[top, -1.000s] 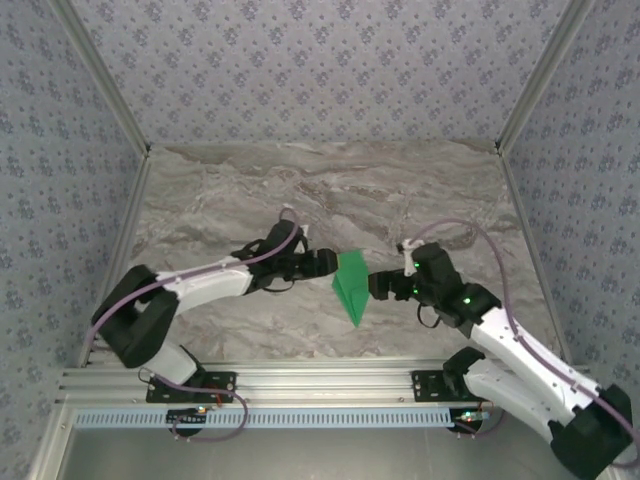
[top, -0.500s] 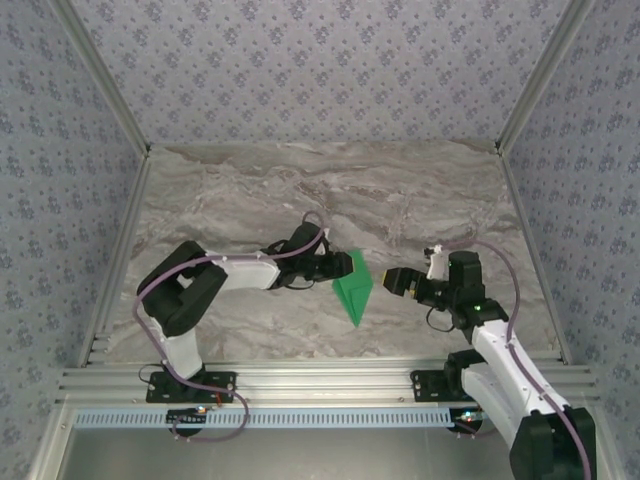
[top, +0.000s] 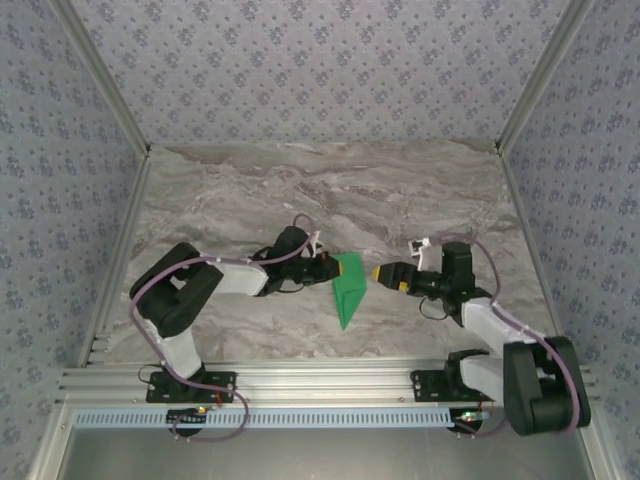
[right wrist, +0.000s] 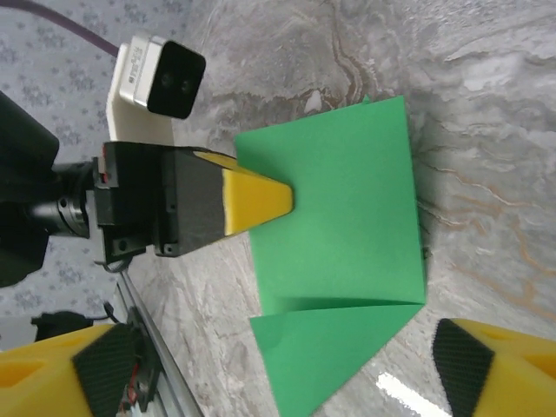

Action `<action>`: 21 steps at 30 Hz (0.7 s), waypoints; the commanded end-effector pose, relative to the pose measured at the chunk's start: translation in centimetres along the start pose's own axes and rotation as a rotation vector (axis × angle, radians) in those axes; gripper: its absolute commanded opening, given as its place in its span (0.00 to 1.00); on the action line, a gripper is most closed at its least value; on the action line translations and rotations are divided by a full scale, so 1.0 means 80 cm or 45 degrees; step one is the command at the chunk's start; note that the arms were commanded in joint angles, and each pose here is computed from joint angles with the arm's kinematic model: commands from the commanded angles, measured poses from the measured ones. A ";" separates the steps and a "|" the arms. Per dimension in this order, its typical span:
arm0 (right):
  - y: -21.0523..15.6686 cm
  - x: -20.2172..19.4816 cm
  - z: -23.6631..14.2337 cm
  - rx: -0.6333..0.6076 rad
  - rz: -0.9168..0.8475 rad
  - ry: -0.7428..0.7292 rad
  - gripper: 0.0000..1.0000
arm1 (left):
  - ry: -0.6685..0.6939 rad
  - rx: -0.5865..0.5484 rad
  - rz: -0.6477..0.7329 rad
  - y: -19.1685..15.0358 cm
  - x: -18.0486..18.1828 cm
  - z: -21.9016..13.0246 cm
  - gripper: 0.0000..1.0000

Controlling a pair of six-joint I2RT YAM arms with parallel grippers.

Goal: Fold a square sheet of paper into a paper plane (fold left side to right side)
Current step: Fold the wing for the fifth time at the center of the table.

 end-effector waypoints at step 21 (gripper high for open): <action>0.052 0.000 0.070 0.178 -0.211 0.370 0.53 | -0.350 0.008 0.186 -0.003 -0.049 -0.050 0.00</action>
Point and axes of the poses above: each hand's point on the last joint's axis, 136 mm out from that joint toward the fingers, its own z axis out along the fingers, its own x axis along the line the jaws close on, y = z × x, the point moved 8 cm from there along -z, back along the fingers, and after that the axes turned 1 degree about -z, right-handed, at the moved point
